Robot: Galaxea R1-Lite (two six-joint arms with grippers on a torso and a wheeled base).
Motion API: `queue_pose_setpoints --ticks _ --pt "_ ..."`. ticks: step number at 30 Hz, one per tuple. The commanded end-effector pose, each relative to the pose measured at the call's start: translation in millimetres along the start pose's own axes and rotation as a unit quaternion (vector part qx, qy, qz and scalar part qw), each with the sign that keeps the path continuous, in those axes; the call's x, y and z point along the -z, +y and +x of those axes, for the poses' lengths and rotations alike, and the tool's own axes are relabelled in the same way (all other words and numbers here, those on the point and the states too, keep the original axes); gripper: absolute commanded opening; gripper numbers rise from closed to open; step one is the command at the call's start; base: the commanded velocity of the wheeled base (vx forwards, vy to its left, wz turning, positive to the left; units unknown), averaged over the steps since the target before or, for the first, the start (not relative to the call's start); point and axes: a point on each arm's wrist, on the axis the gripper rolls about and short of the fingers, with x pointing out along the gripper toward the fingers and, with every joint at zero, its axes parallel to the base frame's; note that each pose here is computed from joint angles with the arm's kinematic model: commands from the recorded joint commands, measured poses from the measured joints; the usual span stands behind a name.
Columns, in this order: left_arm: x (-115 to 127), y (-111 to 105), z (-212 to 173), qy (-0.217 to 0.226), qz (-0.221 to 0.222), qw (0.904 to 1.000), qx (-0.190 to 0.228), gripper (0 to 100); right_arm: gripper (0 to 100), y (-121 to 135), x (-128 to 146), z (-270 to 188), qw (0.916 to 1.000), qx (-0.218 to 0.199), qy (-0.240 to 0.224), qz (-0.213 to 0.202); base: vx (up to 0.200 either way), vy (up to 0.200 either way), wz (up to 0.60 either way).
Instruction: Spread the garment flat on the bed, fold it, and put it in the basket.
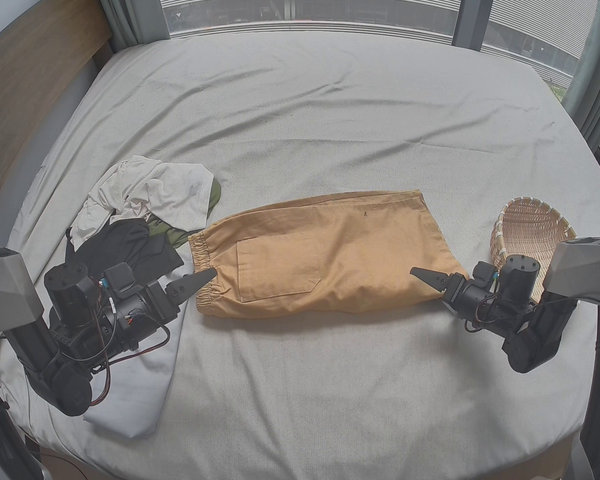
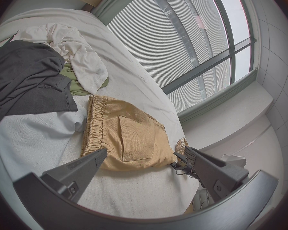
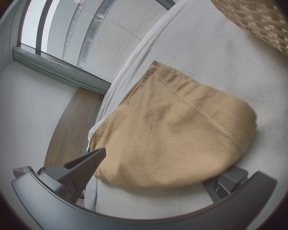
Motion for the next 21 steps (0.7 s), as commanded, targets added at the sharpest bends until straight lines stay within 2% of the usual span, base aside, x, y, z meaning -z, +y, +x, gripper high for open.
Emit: queue_pose_setpoints --ticks 1,10,18,19,21 --pt "-0.2 0.1 -0.1 -0.001 0.0 1.0 0.0 100 100 -12.6 12.2 17.9 1.0 -0.004 0.006 0.003 0.0 0.0 0.0" --pt "-2.4 -1.6 -0.9 -0.006 0.002 1.0 0.002 100 100 -3.6 3.5 35.5 0.9994 -0.03 -0.009 -0.013 0.0 0.0 0.0" --pt "-2.2 -1.3 -0.8 -0.006 0.001 1.0 0.001 100 100 -3.7 2.9 36.4 0.9995 -0.026 -0.009 -0.013 0.0 0.0 0.0" --pt "-2.2 -1.3 -0.8 -0.006 0.001 1.0 0.001 100 0 -4.1 3.2 36.5 0.9996 -0.025 -0.009 -0.014 0.0 0.0 0.0" --pt "-1.6 -0.6 -0.5 -0.004 0.001 1.0 0.0 100 0 -4.2 3.2 36.5 0.9996 -0.024 -0.01 -0.015 0.0 0.0 0.0"
